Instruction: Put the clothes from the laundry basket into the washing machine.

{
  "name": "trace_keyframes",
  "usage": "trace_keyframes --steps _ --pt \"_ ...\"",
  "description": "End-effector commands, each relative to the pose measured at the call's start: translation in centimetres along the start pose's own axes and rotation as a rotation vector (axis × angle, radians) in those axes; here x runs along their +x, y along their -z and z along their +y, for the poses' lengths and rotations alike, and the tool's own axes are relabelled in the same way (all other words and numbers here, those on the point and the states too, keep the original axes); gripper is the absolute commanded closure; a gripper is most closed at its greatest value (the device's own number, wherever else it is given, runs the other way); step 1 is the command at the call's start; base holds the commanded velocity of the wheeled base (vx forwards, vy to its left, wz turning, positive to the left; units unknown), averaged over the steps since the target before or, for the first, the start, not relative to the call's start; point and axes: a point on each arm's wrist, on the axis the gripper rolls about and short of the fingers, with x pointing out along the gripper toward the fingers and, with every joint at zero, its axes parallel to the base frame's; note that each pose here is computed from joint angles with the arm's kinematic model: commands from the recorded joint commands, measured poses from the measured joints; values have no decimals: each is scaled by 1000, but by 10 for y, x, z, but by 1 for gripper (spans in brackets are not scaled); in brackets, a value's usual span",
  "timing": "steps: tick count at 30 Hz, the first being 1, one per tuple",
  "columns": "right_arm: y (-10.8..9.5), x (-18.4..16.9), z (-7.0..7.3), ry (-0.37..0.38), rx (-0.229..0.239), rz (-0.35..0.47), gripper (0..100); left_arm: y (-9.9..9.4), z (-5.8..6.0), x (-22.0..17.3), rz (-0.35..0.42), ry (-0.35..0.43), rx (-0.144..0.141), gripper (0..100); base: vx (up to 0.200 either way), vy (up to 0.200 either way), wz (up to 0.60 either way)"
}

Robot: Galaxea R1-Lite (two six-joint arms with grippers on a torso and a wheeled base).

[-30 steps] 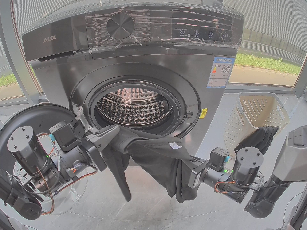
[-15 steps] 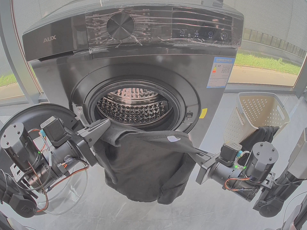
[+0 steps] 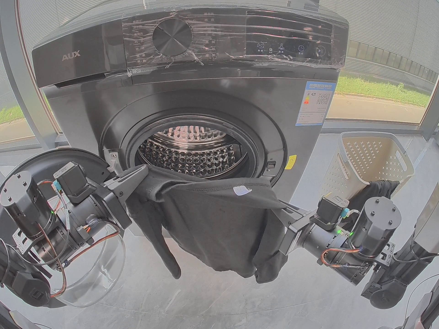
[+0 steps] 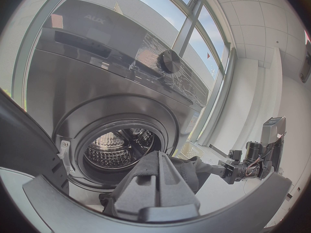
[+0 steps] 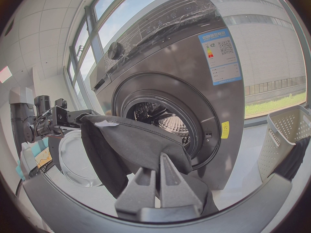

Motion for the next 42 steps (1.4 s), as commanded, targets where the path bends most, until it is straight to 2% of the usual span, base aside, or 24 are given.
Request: trace_keyframes --steps 1,5,12,20,25,30,35,38,39,42 --pt "-5 2 1 -1 4 -22 100 -3 4 -1 -12 -15 4 100 0 0 0" --pt "-17 5 3 3 13 -77 100 -4 3 -6 -9 2 6 100 0 0 0" --pt "-24 4 5 -4 19 -108 100 -7 2 -8 -24 5 9 100 0 0 0" --pt "-25 5 5 -12 51 -111 100 -15 3 -15 -47 13 16 100 0 0 0" --pt "-25 5 5 -16 54 -112 100 -17 10 -18 -44 21 22 100 0 0 0" --pt "-24 5 6 -18 52 -107 100 -15 11 -18 -34 16 24 100 0 0 0" --pt "-23 3 13 -39 55 -101 100 -10 11 -21 -12 17 23 100 0 0 0" --pt "-23 3 15 -48 54 -101 100 -5 10 -25 20 54 22 100 0 0 0" --pt "-23 4 15 -47 55 -103 100 -4 10 -26 26 61 19 0 0 0 0" --pt "-23 4 15 -46 54 -101 100 -2 11 -26 38 66 17 0 0 0 0"
